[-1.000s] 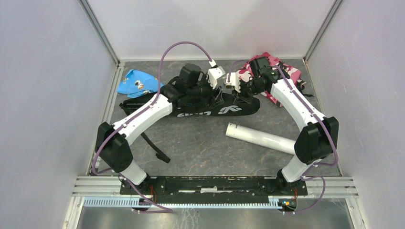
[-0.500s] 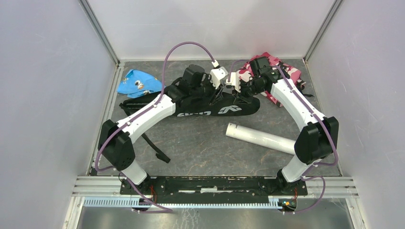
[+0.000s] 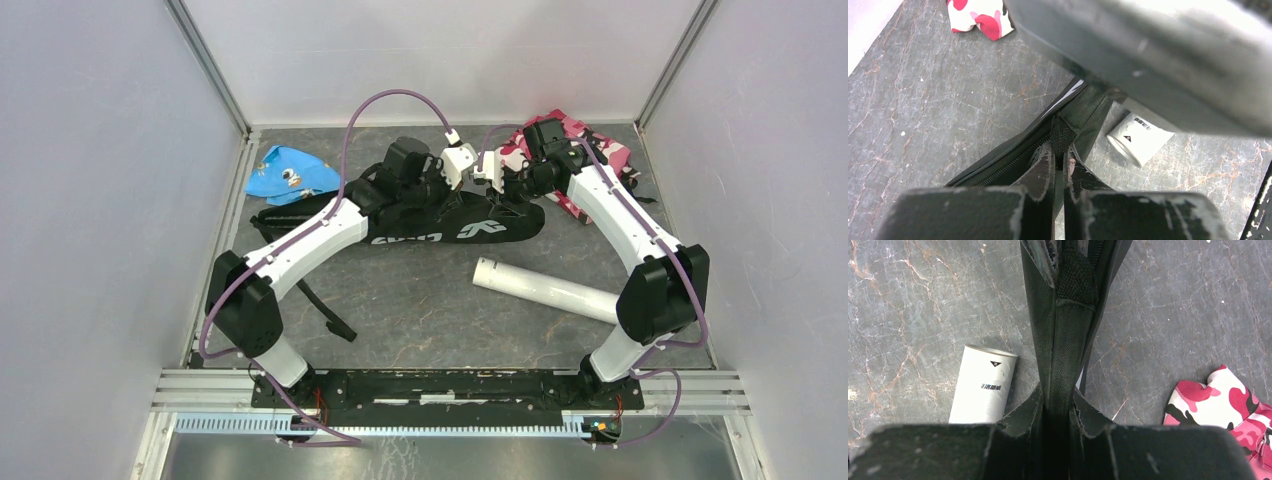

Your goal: Pack up the badminton gear

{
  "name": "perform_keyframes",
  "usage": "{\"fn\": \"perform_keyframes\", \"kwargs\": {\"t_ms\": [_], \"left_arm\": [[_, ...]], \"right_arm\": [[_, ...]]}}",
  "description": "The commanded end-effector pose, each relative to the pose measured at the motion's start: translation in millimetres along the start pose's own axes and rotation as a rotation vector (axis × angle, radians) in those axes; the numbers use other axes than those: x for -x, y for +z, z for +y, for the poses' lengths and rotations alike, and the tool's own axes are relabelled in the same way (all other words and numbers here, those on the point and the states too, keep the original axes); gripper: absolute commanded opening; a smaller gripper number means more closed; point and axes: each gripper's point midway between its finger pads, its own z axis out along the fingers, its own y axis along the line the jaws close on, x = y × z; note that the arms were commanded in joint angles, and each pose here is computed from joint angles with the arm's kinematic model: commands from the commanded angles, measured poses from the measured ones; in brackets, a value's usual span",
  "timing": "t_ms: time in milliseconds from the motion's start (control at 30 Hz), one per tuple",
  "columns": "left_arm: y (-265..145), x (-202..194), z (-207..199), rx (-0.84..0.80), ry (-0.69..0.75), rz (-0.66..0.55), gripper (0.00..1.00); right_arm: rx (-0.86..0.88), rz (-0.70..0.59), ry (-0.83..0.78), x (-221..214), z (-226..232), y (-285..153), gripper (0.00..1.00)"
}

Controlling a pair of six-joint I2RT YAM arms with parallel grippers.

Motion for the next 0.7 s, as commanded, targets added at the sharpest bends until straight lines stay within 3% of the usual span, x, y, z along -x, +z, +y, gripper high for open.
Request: {"fn": "perform_keyframes", "kwargs": {"t_ms": [0,667], "left_arm": [[-15,10,5,0.037,0.054,-0.025,0.02],[-30,1,24,0.083,0.044,-0.028,0.02]], "right_arm": [[-0.018,-0.042,-0.012,8,-5,-6,0.0],[-0.039,-0.023,-0.002,-3,-6,-12,0.0]]}}
